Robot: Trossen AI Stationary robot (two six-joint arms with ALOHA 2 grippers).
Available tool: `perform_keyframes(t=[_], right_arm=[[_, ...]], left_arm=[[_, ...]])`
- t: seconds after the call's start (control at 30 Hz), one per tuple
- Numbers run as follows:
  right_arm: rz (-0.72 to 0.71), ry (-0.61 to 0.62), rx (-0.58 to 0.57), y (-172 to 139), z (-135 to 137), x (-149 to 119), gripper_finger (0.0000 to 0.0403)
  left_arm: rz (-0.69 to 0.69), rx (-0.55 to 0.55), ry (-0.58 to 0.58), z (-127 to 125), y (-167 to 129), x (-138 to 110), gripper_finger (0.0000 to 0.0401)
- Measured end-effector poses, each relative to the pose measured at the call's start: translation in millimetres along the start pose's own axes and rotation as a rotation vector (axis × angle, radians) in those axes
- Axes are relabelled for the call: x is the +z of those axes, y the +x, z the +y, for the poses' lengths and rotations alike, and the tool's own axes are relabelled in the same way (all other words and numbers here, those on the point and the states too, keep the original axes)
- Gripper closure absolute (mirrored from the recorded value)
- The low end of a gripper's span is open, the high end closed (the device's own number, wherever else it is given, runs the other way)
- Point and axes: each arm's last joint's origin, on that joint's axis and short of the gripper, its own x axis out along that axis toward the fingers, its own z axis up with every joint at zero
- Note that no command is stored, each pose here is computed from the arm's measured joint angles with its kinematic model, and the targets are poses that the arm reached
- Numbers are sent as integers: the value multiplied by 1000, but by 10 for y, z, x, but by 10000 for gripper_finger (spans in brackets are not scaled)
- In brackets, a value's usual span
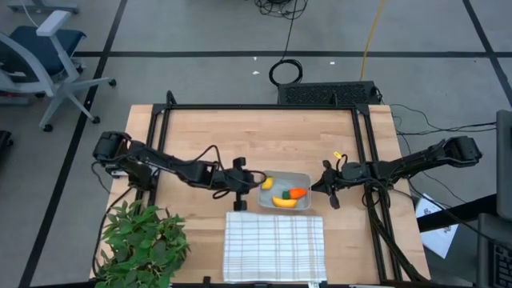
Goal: Pick and placing Produce into tupperware
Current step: Adjust the gray bin
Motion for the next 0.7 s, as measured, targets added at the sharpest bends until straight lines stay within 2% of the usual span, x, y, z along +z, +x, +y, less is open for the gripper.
perform_keyframes(t=[0.17, 0.47, 0.7], right_arm=[[0, 0, -1, 0, 0, 0, 403], [2, 0, -2, 0, -1, -2, 403], [1, 0, -3, 0, -2, -2, 403]], left_arm=[[-51, -18, -3, 90, 42, 107, 386], [-32, -75, 11, 115, 300, -3, 399], [-11, -71, 14, 103, 407, -70, 384]])
